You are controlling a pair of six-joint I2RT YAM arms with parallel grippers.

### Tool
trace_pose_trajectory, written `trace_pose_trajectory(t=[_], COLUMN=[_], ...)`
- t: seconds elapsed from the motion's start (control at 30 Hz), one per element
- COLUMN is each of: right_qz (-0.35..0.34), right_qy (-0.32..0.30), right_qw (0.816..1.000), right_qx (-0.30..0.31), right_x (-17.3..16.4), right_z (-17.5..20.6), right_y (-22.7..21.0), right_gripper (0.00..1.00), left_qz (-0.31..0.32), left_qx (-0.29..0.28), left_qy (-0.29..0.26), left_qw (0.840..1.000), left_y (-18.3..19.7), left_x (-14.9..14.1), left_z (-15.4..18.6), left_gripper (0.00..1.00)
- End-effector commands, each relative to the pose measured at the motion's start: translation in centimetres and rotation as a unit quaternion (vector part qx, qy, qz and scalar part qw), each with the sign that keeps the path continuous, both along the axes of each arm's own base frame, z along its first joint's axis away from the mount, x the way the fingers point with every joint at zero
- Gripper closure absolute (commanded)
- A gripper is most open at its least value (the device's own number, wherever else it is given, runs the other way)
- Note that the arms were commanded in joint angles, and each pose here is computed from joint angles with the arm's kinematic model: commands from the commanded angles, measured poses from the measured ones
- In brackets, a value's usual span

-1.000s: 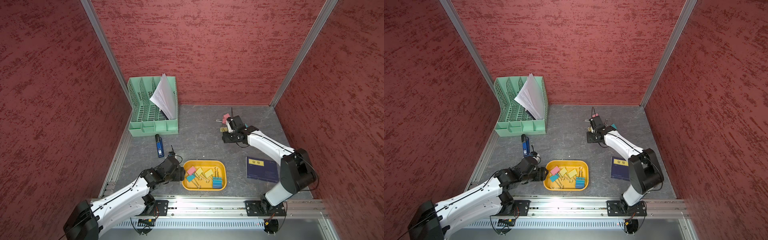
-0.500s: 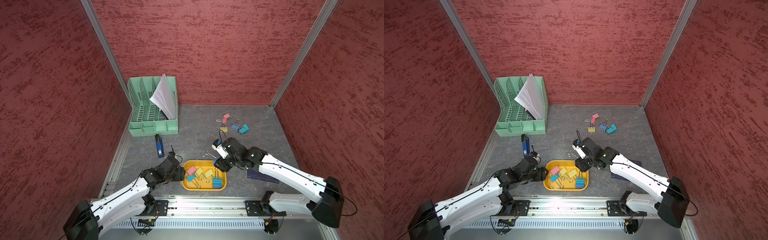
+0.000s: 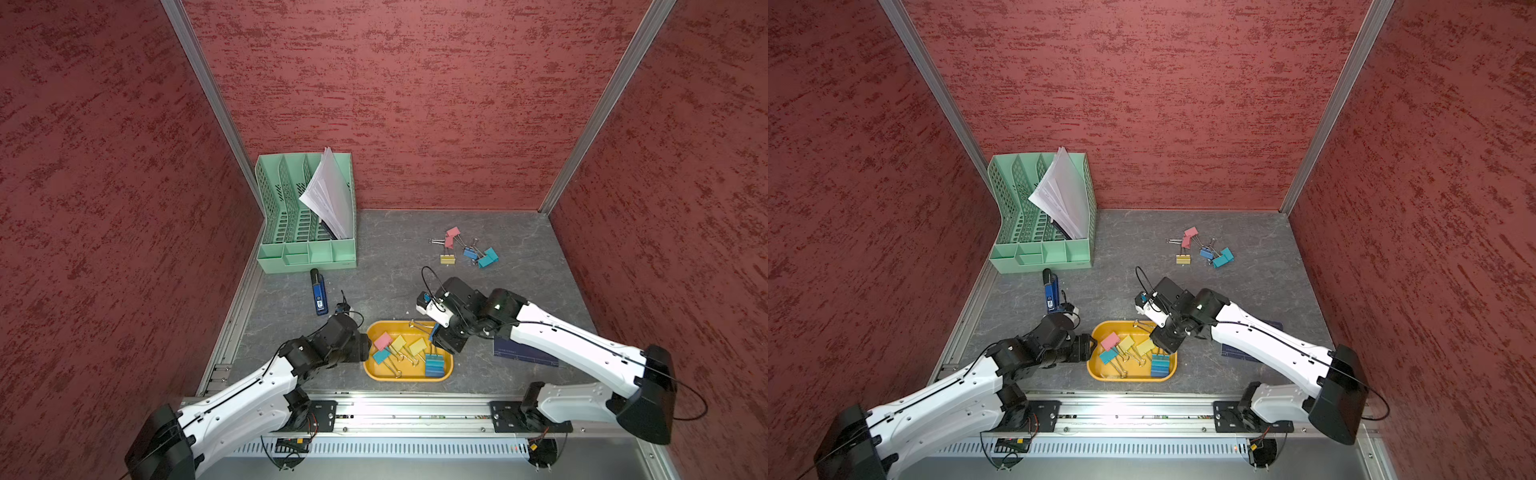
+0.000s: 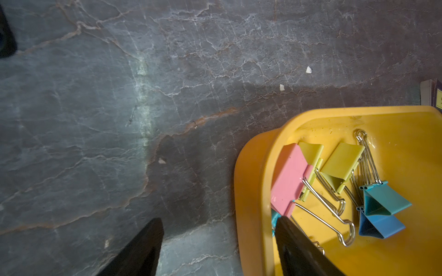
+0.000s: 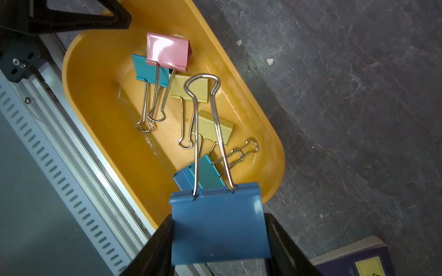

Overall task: Put the binder clips in the storage box
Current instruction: Place the binder clip in the storage box, then pick up the binder clip at the center of the board.

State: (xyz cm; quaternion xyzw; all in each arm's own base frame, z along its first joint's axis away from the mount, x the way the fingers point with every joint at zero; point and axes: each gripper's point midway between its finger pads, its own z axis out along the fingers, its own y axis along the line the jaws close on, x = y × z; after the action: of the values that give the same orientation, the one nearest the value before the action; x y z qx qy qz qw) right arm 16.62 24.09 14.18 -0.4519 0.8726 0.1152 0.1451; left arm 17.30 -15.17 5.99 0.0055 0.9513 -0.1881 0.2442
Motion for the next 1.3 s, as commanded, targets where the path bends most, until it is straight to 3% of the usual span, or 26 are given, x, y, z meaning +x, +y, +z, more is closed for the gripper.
trace_pose_trajectory(t=[0.0,0.43,0.53,0.7,0.8,0.97,1.1,1.27], right_qz=[0.008,0.018,0.018,0.01,-0.004,-0.029,-0.105,-0.343], right_qy=[-0.009,0.004,-0.001,-0.025,-0.059,-0.152,-0.222,-0.201], right_qw=[1.0,0.999,0.998,0.996,0.996,0.988,0.969,0.918], right_qx=[-0.02,-0.05,-0.054,-0.083,-0.065,0.008,0.037,-0.001], right_x=[0.3,1.0,1.2,1.9,2.9,5.7,10.1,18.3], right_z=[-1.4,-4.0,-4.2,-4.1,-2.3,4.2,8.5,8.7], right_y=[0.1,0.8,0.7,-0.6,-1.0,-1.0,-3.1,-12.1], right_gripper=[0.44,0.43,0.36,0.14,0.11,0.07,0.03,0.02], left_qz=[-0.01,-0.01,-0.01,-0.009,-0.009,-0.009,-0.009,-0.009], left_qx=[0.0,-0.002,-0.001,-0.002,-0.002,0.0,0.0,0.0], left_qy=[-0.003,-0.003,-0.003,-0.002,-0.001,0.0,0.001,0.0], left_qw=[1.0,1.0,1.0,1.0,1.0,1.0,1.0,1.0], left_y=[-0.1,-0.1,-0.1,0.0,-0.1,-0.1,-0.1,-0.1], left_x=[-0.2,-0.2,-0.2,-0.2,-0.2,-0.2,-0.2,-0.2], left_z=[0.2,0.2,0.2,0.2,0.1,0.1,0.0,0.1], left_gripper=[0.22,0.22,0.22,0.22,0.22,0.21,0.21,0.21])
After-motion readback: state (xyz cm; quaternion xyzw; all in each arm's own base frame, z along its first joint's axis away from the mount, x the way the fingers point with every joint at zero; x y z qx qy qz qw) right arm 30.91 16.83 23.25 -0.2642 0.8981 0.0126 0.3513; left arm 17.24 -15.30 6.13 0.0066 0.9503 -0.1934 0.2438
